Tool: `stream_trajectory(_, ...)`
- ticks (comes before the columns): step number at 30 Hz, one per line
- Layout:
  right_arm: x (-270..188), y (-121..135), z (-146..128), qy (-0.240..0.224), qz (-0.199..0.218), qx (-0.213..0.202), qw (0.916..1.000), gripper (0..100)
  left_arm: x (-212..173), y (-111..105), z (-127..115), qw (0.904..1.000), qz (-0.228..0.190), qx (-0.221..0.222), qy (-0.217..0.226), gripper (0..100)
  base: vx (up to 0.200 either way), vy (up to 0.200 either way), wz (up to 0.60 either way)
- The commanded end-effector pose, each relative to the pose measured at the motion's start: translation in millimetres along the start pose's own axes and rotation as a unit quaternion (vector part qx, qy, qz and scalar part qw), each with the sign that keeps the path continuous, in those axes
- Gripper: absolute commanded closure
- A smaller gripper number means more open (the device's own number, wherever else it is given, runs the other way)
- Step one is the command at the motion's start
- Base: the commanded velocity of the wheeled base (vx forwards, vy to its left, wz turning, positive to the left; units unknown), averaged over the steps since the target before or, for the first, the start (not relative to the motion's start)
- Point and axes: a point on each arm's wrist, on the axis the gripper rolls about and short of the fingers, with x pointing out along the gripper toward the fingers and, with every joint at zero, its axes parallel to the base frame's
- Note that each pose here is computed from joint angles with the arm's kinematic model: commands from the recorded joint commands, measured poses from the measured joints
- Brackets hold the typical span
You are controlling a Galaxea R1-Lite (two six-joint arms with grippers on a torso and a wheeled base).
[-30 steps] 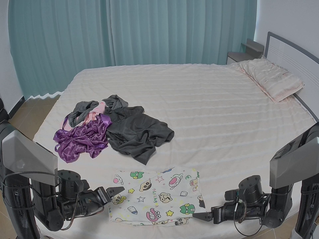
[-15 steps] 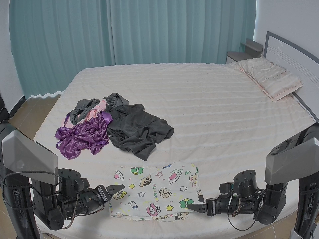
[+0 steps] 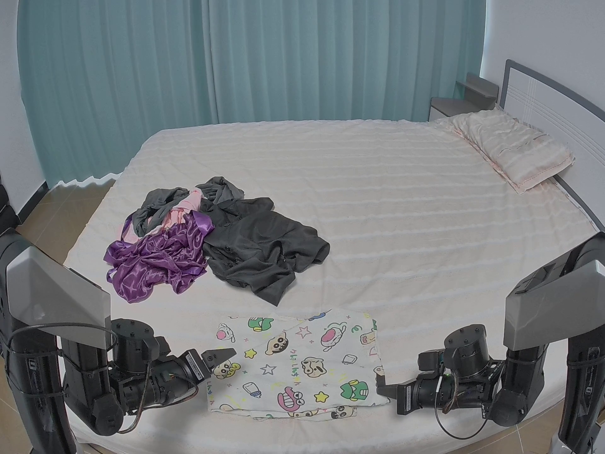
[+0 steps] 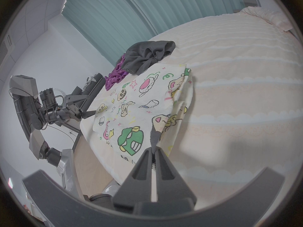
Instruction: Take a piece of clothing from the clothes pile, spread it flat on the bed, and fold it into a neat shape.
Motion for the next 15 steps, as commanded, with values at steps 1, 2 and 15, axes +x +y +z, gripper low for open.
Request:
stream_trajectory(1,-5.1,-4.9,0.0,0.000,-0.009,0.004,1.0000,100,0.6,0.2,1.5,1.0000,-0.004,0.000,-0.006,0,0.000,0.000,0.00)
stream_trajectory(2,-6.5,-6.4,0.7,-0.002,-0.011,0.004,0.9999,100,0.8,0.0,1.7,1.0000,-0.004,0.000,-0.006,0,0.000,0.000,0.00)
stream_trajectory(15,-14.8,-16.5,-6.6,0.023,-0.027,-0.021,0.9992,0,1.7,2.3,2.5,1.0000,0.000,-0.001,-0.007,0,0.000,0.000,0.00)
